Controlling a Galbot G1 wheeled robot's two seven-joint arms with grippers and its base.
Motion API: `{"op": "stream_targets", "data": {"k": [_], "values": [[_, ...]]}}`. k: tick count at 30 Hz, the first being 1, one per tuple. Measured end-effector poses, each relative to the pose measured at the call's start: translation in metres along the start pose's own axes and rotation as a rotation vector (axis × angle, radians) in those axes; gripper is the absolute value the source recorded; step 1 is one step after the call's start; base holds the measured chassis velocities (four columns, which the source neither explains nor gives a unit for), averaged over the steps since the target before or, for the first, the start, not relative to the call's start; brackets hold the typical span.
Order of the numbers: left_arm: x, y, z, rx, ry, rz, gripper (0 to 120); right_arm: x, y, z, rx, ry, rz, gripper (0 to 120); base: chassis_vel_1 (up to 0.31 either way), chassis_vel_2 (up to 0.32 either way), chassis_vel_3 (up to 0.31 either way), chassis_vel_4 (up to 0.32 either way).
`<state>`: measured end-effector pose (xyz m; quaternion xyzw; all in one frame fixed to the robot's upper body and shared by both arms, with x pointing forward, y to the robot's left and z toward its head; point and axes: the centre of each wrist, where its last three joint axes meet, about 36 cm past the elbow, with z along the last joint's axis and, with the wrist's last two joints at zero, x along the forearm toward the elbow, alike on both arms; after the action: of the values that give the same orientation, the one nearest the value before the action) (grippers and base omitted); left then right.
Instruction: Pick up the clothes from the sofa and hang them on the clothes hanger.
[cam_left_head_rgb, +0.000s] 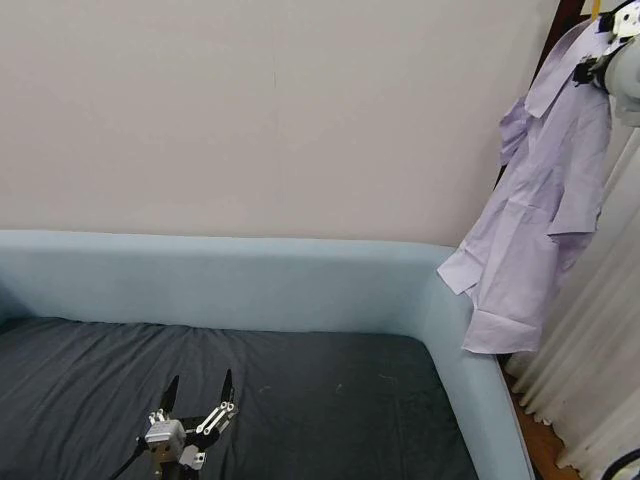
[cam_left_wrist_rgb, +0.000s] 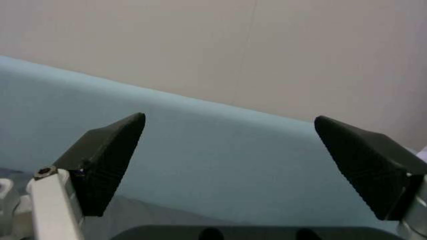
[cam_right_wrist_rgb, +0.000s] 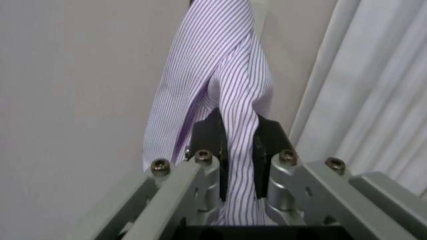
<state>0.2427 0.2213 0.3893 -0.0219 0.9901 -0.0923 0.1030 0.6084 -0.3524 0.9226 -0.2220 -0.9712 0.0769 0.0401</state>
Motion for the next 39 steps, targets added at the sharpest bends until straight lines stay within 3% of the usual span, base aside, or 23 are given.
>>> {"op": "stream_targets", "data": {"k": [15,26,39], "values": [[-0.002,0.003,0.003,-0.002,0.005,-0.008,100,-0.056,0.006,-0.024,-0.020,0.045,0.058,7,0.000,0.000,0.000,0.000],[-0.003,0.019,-0.022,-0.036,-0.014,-0.025,100,-0.077,-0.002,-0.043,-0.203,0.088,0.046,7,0.000,0.000,0.000,0.000],[0.002,0.016,-0.034,-0.022,-0.033,-0.022,100,-0.094,0.005,-0.037,-0.216,0.118,0.083,7,0.000,0.000,0.000,0.000]]}}
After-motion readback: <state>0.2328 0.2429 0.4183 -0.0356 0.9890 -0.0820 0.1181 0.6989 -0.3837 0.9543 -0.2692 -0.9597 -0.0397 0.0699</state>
